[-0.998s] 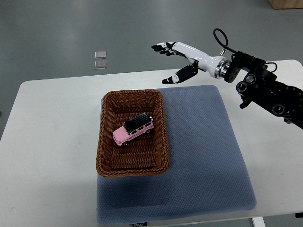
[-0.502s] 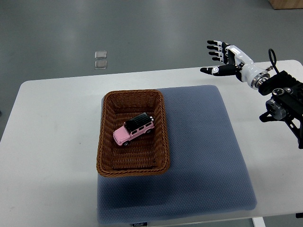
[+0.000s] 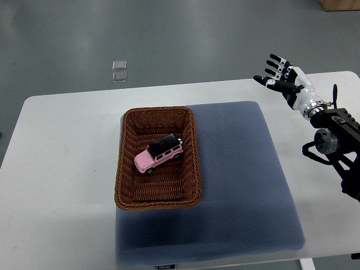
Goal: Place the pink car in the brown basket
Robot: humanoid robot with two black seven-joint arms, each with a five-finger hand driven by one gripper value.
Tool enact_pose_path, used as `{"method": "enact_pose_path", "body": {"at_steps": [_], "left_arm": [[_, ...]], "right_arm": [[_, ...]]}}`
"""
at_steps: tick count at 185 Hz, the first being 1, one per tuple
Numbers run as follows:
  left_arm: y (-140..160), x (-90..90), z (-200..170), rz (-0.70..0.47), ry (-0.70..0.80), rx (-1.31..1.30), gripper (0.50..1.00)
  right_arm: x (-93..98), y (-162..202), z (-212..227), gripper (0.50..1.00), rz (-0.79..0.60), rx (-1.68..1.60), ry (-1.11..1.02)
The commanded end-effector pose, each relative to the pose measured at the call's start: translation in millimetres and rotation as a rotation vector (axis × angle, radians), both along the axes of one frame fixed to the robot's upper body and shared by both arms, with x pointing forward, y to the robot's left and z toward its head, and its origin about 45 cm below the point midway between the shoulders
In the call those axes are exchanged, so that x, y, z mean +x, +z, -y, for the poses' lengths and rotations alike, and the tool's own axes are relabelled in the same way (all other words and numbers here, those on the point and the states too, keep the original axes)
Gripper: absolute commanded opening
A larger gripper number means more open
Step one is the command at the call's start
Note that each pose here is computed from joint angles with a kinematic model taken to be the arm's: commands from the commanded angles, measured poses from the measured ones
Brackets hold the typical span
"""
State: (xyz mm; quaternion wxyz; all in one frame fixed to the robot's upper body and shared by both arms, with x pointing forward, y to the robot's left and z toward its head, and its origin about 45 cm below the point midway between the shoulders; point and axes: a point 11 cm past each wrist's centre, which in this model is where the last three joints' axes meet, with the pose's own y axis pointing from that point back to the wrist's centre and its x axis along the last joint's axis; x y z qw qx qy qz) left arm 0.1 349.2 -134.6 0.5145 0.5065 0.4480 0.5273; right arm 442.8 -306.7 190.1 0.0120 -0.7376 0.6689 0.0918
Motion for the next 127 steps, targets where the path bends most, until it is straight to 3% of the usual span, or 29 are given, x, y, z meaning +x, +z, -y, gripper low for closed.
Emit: {"method": "enact_pose_path", "body": {"at_steps": [1,127], "left_arm": [[0,0.0,0,0.0,0.0,-0.001,1.0],[0,0.0,0,0.0,0.0,-0.001,1.0]], "right_arm": [[-2.6,-5,-5,0.909,0.002,0.049,-0.024],[-15.3,-27,-24,0.913,-0.024,0.095,-0.037]]}}
